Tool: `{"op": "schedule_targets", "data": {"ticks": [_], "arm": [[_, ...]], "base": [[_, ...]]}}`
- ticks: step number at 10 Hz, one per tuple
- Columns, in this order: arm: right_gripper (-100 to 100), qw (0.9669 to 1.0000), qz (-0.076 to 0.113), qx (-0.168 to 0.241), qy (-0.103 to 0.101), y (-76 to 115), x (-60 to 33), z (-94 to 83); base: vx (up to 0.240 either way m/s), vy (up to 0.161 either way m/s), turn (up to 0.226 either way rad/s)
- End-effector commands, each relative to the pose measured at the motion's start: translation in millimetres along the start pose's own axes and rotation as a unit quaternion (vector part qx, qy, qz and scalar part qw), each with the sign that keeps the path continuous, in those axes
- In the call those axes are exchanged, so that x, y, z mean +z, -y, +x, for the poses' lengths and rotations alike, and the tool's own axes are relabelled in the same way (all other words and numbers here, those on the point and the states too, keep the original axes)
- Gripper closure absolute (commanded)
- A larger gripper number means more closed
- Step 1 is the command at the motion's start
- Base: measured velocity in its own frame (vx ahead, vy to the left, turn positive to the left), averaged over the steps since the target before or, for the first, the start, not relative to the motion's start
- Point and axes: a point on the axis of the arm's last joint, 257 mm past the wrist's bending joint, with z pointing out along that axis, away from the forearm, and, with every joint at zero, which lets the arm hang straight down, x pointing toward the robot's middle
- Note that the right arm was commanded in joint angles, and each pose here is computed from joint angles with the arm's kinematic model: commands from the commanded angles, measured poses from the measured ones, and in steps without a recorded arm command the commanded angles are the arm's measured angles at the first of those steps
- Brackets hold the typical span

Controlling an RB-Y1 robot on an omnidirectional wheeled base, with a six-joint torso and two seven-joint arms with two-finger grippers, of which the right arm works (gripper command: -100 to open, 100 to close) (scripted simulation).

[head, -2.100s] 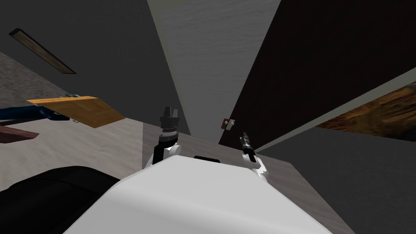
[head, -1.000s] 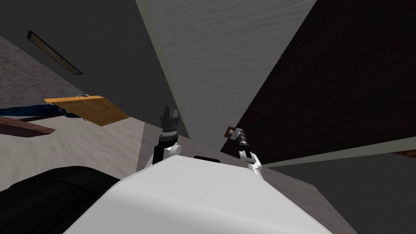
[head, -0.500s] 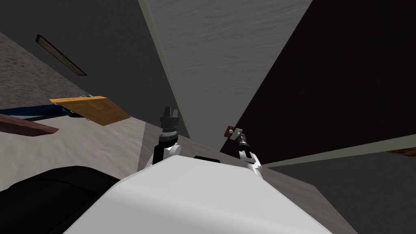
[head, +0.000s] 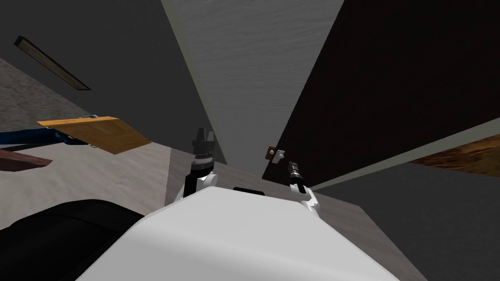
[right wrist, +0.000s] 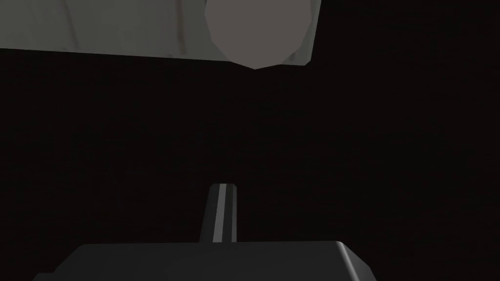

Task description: Pull the door open

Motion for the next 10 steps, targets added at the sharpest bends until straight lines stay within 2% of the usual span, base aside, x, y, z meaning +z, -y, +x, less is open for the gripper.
{"op": "schedule_targets", "data": {"ticks": [1, 3, 5, 6, 7, 8, 9, 10], "arm": [[-100, 1.0000, -0.004, 0.003, -0.008, -3.0, -0.2, 7.8], [-100, 0.9997, -0.010, 0.007, -0.023, -7.7, 0.2, 22.4], [-100, 0.9990, -0.018, 0.012, -0.039, -13.7, 1.4, 40.4], [-100, 0.9993, -0.015, 0.010, -0.034, -13.4, 0.1, 34.0], [-100, 0.9999, -0.003, 0.004, -0.015, -3.4, -6.2, 9.9], [-100, 1.0000, 0.002, 0.000, -0.004, 1.6, -9.5, -3.1], [-100, 1.0000, 0.007, -0.003, 0.006, 5.8, -12.2, -14.4], [-100, 0.9999, 0.008, -0.004, 0.008, 6.5, -12.4, -16.6]], "base": [[-0.219, 0.017, 0.046], [-0.198, 0.027, 0.069], [-0.205, 0.122, 0.083], [-0.088, 0.069, 0.005], [0.000, -0.043, -0.175], [0.051, -0.136, -0.204], [0.123, -0.138, -0.103], [0.141, -0.091, -0.030]]}}
